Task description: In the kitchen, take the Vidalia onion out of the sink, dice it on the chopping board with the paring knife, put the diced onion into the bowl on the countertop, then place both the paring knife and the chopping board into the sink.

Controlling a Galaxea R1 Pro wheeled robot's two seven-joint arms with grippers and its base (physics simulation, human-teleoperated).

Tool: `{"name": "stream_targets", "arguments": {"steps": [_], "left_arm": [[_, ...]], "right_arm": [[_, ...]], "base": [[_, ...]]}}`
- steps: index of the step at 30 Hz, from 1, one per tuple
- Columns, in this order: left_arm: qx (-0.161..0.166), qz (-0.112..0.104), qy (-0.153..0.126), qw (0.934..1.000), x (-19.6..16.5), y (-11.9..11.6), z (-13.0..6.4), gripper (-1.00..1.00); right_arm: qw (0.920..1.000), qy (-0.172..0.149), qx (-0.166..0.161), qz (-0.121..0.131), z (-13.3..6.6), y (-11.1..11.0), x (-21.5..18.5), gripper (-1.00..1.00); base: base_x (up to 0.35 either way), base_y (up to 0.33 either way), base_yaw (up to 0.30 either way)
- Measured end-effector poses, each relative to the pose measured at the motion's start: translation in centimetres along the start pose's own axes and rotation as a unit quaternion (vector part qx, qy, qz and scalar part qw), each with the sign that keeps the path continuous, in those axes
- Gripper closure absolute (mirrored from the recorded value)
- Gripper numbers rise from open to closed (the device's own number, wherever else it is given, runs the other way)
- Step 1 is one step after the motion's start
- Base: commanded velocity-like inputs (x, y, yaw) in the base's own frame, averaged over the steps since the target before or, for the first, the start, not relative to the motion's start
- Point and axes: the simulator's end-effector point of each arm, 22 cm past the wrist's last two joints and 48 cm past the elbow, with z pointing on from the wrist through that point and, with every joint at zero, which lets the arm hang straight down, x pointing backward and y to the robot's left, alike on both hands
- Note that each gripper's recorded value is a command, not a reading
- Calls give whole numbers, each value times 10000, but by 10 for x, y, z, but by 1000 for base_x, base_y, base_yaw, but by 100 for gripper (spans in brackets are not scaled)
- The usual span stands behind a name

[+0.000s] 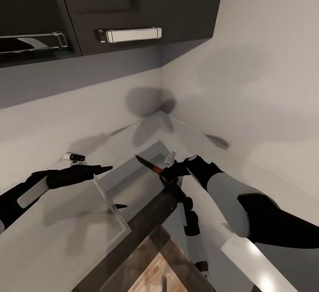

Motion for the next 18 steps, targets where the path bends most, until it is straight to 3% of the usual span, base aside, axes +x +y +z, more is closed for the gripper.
{"name": "stream_targets", "arguments": {"steps": [18], "left_arm": [[5, 20, 0, 10000, -1, -2, 0, -100]], "right_arm": [[10000, -34, 39, 14, 0, 0, 0, 100]], "base": [[0, 0, 0]]}}
